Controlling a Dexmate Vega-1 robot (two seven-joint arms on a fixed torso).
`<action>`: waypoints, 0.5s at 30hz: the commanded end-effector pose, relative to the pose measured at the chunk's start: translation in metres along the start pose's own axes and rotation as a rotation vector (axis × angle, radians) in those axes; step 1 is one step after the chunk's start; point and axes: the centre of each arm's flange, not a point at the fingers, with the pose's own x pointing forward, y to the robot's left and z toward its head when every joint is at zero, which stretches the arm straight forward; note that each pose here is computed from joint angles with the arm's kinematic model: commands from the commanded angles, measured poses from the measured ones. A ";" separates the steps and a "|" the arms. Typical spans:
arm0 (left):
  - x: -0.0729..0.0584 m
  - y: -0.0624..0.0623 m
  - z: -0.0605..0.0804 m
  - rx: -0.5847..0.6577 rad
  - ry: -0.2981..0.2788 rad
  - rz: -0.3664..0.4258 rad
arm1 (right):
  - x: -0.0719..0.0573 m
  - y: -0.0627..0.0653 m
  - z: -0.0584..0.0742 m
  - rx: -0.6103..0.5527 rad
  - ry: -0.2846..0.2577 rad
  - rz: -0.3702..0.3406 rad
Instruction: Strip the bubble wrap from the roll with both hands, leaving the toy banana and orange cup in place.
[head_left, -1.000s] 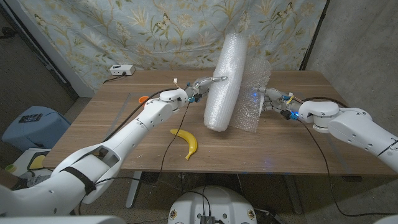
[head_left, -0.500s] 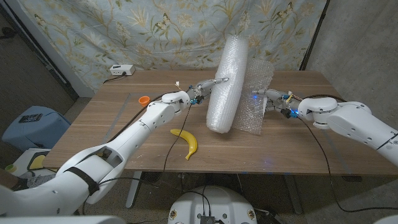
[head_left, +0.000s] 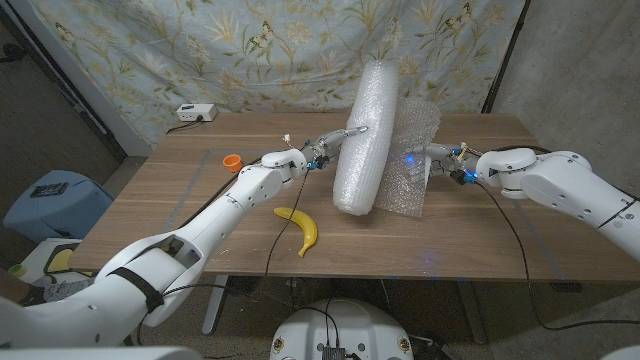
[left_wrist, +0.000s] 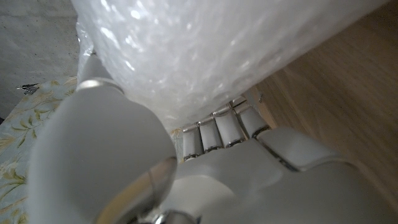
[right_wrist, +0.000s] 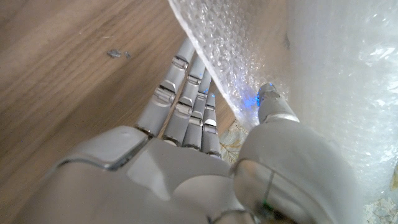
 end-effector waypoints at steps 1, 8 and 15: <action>0.004 0.002 -0.003 -0.025 0.005 -0.008 | 0.002 -0.002 0.007 -0.034 0.052 -0.039; 0.006 0.002 -0.007 -0.051 0.004 -0.013 | 0.001 0.000 0.010 -0.046 0.067 -0.078; 0.008 0.002 -0.013 -0.083 0.006 -0.020 | -0.003 0.001 0.012 -0.058 0.078 -0.119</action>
